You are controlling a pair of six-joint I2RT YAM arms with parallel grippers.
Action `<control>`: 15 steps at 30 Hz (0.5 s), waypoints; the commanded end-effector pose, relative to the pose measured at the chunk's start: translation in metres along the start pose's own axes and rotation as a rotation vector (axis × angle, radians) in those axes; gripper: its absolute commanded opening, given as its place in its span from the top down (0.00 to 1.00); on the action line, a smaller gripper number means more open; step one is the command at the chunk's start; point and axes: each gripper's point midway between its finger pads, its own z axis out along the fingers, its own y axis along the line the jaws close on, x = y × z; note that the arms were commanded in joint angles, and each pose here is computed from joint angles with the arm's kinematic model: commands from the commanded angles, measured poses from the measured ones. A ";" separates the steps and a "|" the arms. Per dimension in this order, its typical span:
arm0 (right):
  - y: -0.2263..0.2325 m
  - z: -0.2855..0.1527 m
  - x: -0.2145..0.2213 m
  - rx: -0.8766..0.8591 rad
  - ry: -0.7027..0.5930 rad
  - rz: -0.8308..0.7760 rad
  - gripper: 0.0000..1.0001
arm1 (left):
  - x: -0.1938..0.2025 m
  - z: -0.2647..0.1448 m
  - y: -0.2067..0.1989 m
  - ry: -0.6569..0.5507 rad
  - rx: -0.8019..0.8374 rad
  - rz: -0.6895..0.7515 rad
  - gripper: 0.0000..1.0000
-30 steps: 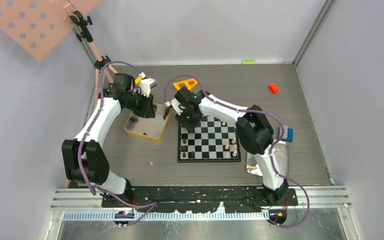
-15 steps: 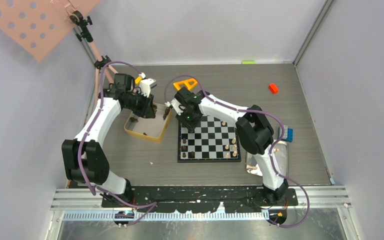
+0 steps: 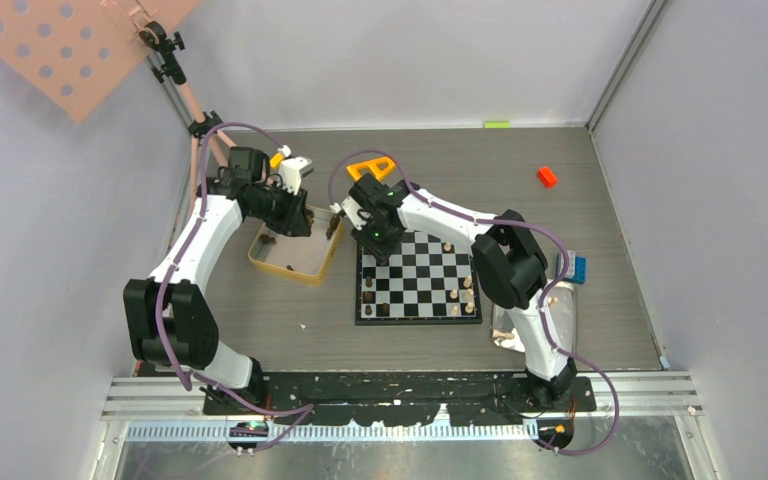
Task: Set up the chess pieces on the board
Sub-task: Place the chess piece on the chessboard.
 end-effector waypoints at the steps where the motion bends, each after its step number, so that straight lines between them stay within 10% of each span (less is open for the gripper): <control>1: 0.001 -0.020 -0.021 0.012 -0.070 -0.015 0.68 | -0.011 -0.008 -0.005 -0.037 0.017 0.009 0.98; 15: 0.002 -0.095 -0.045 -0.072 -0.247 0.057 0.55 | -0.029 -0.005 -0.034 -0.100 0.199 0.068 0.98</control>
